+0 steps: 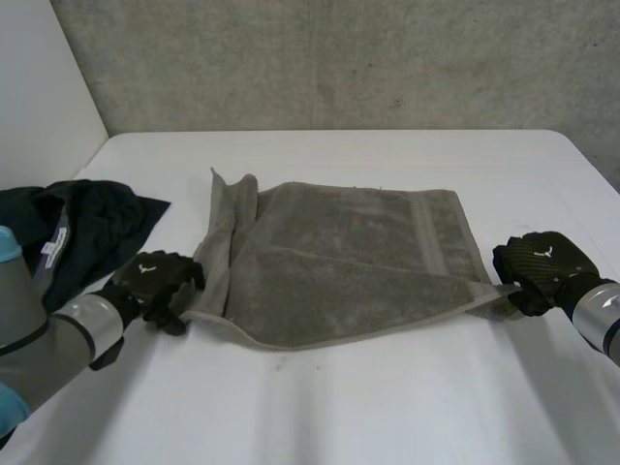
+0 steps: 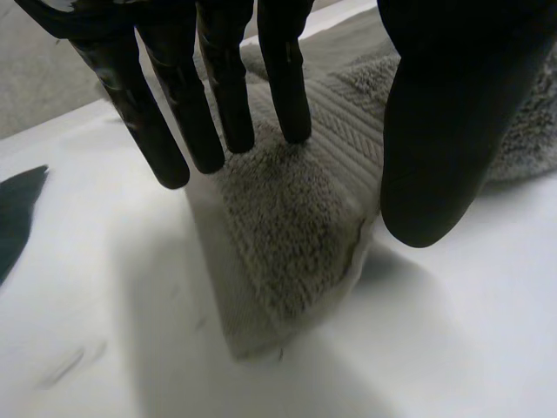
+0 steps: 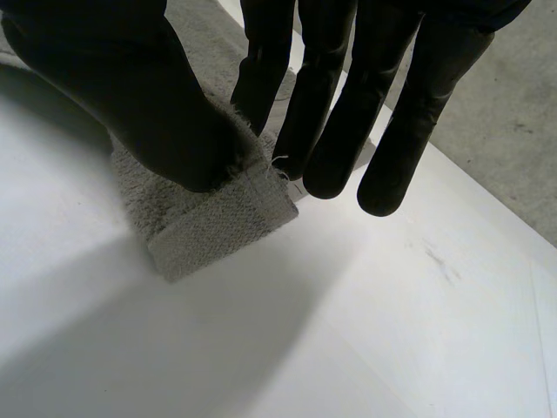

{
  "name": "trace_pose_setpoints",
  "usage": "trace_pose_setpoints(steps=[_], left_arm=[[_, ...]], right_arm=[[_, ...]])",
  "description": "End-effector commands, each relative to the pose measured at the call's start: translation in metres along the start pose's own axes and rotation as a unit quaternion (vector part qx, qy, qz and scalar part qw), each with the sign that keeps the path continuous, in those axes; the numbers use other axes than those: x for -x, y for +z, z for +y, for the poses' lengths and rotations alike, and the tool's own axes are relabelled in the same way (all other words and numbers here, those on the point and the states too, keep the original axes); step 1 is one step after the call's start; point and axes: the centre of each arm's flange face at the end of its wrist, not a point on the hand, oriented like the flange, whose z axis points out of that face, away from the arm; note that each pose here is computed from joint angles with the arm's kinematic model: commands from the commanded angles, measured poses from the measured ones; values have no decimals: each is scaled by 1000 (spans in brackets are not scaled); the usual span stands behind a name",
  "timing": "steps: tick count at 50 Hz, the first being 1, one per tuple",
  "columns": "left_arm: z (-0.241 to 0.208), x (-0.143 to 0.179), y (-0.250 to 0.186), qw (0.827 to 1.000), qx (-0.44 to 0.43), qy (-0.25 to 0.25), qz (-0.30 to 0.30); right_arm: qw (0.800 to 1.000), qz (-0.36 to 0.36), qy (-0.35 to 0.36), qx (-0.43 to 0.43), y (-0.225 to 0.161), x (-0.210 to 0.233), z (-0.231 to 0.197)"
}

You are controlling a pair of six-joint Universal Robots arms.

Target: Fold the laundry.

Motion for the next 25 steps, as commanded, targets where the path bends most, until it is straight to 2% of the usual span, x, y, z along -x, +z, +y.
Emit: trace_pose_setpoints(steps=[1,5,7,11,13,18,19,22,23,25], left_arm=[[-3,-7,15,1000,-4,6,3],[-6,-3,18,999,-3,16,-27],[-10,2,15,998,-1,23,-61],[-29,7,-4,991,-15,34,-126],[-36,7,-14,989,-24,39,-139],[-48,-3,-49,983,-23,105,-149],[-48,-8,-62,980,-9,139,-145],[-48,-17,-77,975,15,178,-134],[-45,-26,-91,969,44,209,-124],[-43,-32,-99,966,60,224,-117]], right_arm=[[1000,0,1,3,-1,0,1],[1000,1,2,5,-1,0,1],[1000,3,-3,5,-1,-1,1],[1000,1,-16,3,-4,-2,-5],[1000,-3,-23,6,-9,-2,-11],[996,-22,-77,29,-37,-4,-39],[994,-33,-94,43,-46,-3,-45],[989,-55,-116,69,-59,-2,-51],[985,-64,-134,83,-68,-1,-55],[982,-75,-146,98,-78,0,-60]])
